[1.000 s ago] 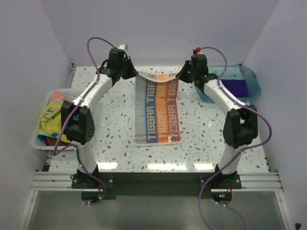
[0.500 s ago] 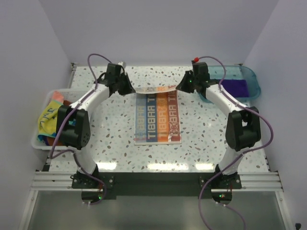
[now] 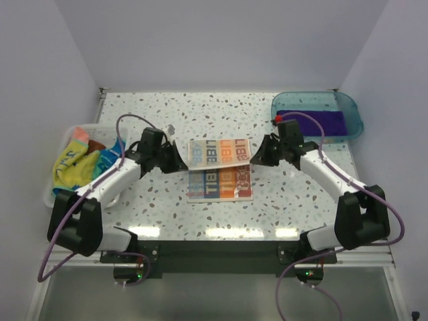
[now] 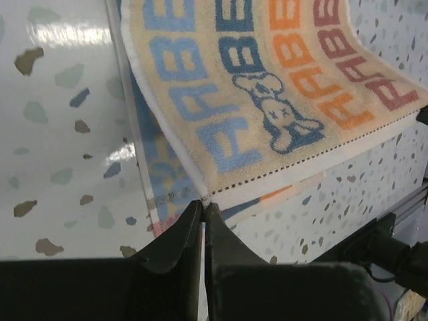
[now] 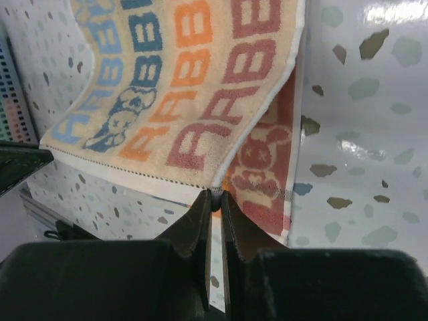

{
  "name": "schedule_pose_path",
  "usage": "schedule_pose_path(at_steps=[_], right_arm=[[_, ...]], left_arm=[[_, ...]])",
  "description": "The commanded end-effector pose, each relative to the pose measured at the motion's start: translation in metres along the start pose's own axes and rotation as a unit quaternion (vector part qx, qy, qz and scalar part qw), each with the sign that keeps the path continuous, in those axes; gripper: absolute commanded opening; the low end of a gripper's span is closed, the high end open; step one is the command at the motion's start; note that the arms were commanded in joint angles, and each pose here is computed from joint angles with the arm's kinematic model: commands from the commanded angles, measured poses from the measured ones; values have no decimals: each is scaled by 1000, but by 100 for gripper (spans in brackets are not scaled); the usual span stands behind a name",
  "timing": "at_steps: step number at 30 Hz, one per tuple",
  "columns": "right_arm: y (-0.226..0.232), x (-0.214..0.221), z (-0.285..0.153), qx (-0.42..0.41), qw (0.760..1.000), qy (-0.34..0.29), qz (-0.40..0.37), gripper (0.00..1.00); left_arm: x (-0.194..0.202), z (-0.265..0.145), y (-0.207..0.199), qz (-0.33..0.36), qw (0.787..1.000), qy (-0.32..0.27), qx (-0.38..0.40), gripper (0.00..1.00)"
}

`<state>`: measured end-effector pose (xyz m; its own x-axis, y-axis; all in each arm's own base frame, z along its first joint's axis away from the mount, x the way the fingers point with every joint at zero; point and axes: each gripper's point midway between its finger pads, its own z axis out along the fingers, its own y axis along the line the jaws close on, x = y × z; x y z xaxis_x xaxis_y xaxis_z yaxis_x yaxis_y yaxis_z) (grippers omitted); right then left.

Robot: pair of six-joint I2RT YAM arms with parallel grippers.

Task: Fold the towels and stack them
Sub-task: Fold the towel

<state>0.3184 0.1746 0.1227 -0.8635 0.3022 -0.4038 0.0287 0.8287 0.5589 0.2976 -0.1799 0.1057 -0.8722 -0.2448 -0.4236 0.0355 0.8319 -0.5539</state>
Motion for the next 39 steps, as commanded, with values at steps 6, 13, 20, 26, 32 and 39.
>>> schedule_pose_path(at_steps=[6, 13, 20, 26, 32, 39], right_arm=[[-26, 69, -22, 4, 999, 47, -5, 0], [-44, 112, -19, 13, 996, 84, -4, 0], [-54, 145, 3, 37, 992, 119, -20, 0], [-75, 165, 13, 65, 989, 134, -13, 0], [-88, 167, 16, 89, 987, 129, -18, 0], [-90, 153, 21, 112, 986, 119, -29, 0]], left_arm=[[69, -8, 9, 5, 1000, 23, -14, 0], [107, -7, 29, -13, 998, 48, -27, 0], [132, 1, 48, -15, 996, 76, -45, 0], [147, 5, 65, -17, 993, 91, -79, 0], [147, 8, 68, -29, 992, 90, -85, 0], [127, 15, 48, -34, 995, 73, -62, 0]])
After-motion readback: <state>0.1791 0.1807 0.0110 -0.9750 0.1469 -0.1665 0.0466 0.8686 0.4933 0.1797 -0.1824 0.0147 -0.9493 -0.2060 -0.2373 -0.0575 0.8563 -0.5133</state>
